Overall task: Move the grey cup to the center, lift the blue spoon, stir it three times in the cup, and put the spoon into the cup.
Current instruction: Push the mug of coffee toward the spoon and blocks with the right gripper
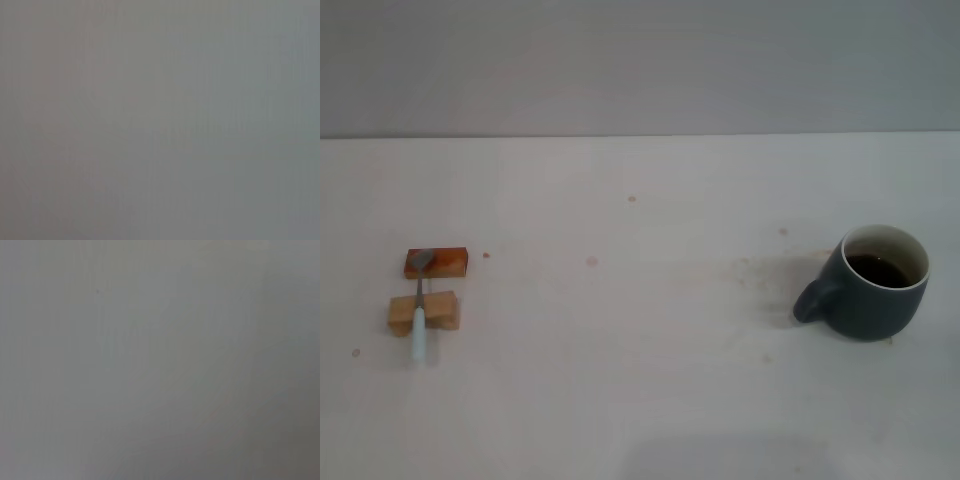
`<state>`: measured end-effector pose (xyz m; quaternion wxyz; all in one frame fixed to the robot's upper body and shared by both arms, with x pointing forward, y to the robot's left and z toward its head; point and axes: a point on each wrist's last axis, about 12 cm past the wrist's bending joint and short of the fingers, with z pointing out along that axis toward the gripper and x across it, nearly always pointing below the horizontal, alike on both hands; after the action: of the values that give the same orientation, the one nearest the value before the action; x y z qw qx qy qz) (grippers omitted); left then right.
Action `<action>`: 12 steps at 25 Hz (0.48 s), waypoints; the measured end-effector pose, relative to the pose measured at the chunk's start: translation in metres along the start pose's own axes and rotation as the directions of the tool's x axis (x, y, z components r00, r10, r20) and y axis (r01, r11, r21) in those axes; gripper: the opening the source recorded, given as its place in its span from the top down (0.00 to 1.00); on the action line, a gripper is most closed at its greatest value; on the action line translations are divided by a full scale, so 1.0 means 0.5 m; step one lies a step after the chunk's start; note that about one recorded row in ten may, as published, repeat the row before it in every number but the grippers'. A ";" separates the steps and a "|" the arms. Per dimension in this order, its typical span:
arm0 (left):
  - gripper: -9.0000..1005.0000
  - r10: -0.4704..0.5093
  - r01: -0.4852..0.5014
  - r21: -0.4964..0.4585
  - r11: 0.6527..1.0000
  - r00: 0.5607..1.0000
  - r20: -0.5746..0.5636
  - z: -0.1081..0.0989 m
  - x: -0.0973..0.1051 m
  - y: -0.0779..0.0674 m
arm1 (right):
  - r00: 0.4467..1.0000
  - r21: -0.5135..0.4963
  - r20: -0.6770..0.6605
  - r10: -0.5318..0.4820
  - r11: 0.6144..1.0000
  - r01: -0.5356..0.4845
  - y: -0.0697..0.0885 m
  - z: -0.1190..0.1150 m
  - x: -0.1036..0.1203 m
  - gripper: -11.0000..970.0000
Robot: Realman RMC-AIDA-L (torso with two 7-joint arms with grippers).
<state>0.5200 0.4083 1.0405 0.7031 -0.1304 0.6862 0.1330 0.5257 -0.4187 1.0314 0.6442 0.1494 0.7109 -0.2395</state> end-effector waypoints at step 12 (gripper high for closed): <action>0.32 -0.016 0.016 -0.038 0.999 1.000 0.001 -0.001 0.001 0.008 | 1.000 -0.008 0.016 0.005 1.000 -0.005 0.008 0.002 -0.006 0.25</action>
<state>0.5179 0.4115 1.0401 0.7019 -0.1492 0.6822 0.1404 0.5287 -0.4157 1.0336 0.6511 0.1468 0.7062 -0.2362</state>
